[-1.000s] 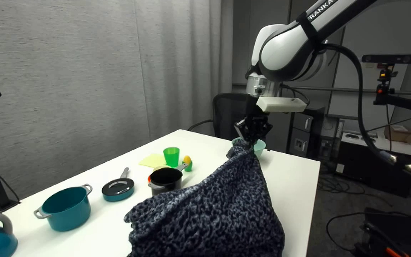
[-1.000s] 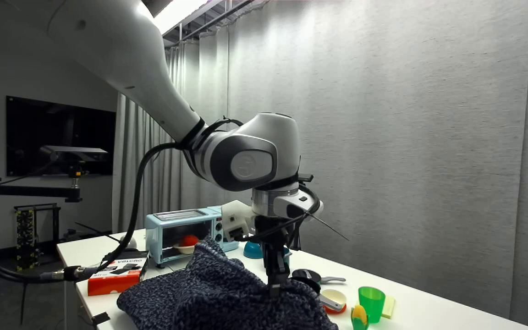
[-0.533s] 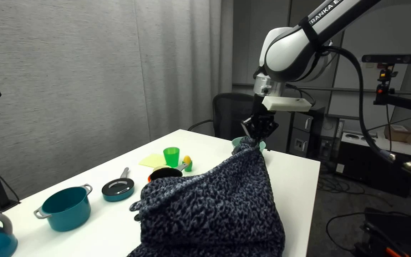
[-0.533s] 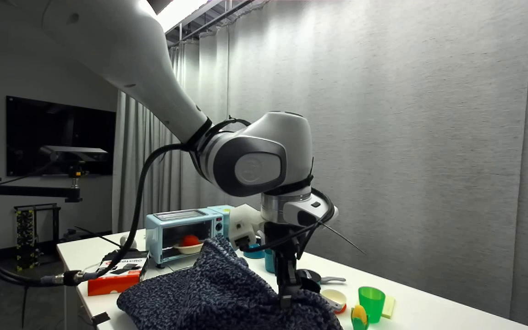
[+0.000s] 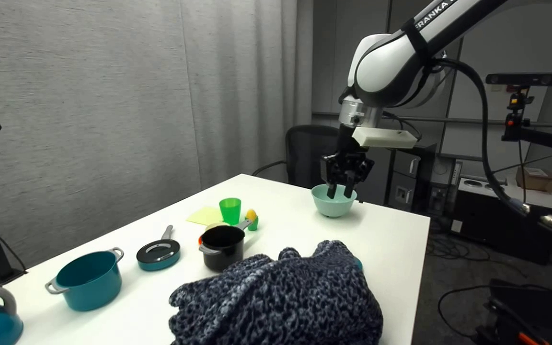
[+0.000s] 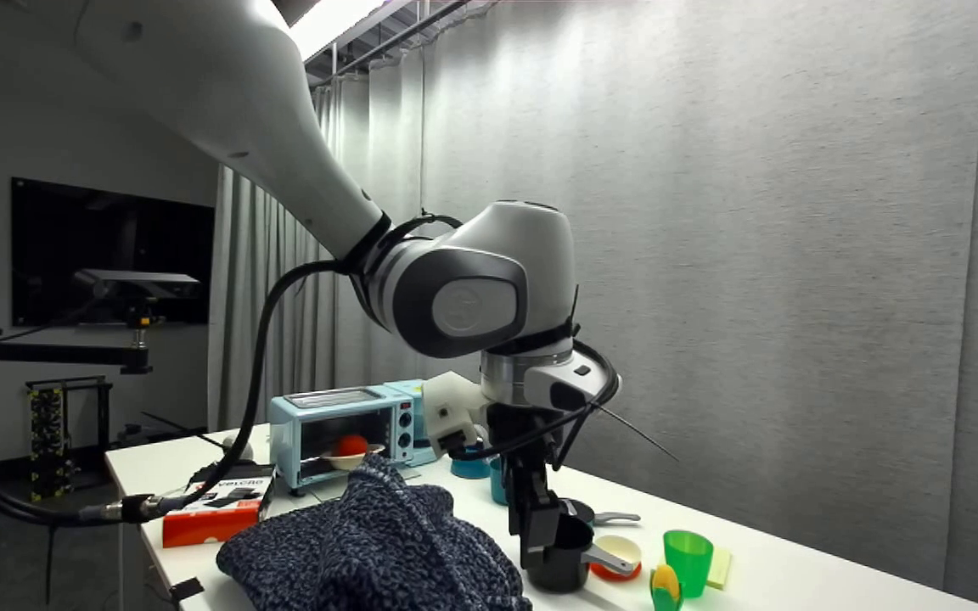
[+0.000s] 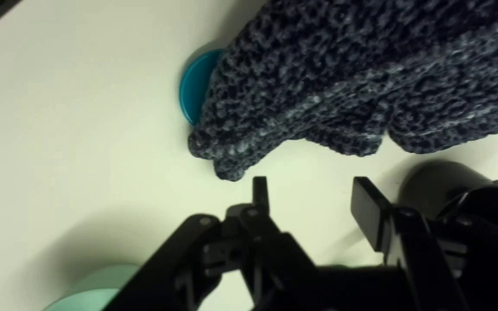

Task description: Unfold the blanket

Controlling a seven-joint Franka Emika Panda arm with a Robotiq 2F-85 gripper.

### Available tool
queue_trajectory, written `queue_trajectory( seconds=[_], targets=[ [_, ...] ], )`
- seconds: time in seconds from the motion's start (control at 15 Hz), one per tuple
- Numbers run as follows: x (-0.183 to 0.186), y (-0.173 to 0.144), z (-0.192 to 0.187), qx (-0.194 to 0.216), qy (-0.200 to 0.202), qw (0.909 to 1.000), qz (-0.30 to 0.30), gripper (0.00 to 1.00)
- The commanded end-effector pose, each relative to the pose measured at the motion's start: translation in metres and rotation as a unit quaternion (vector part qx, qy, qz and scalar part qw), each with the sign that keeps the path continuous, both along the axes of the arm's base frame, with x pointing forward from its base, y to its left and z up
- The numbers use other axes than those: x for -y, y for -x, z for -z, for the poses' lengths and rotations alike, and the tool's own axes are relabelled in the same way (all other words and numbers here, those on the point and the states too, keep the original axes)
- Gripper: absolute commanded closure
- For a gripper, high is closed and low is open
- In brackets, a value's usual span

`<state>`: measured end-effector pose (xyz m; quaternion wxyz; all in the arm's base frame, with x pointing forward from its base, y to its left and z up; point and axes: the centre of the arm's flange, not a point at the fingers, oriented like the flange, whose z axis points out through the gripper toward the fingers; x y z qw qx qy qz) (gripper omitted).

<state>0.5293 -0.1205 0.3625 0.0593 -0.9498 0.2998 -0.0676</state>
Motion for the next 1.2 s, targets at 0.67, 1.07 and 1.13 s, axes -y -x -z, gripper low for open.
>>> queue_trajectory(
  seconds=[0.67,1.07,1.13],
  targets=[
    [-0.294,-0.166,0.025,0.074,-0.145,0.9345,-0.316,0.00],
    [-0.332,-0.178,0.016,-0.064,-0.158,0.8974,-0.407,0.00],
    [-0.335,-0.178,0.013,-0.081,-0.148,0.8909,-0.422,0.00]
  ],
)
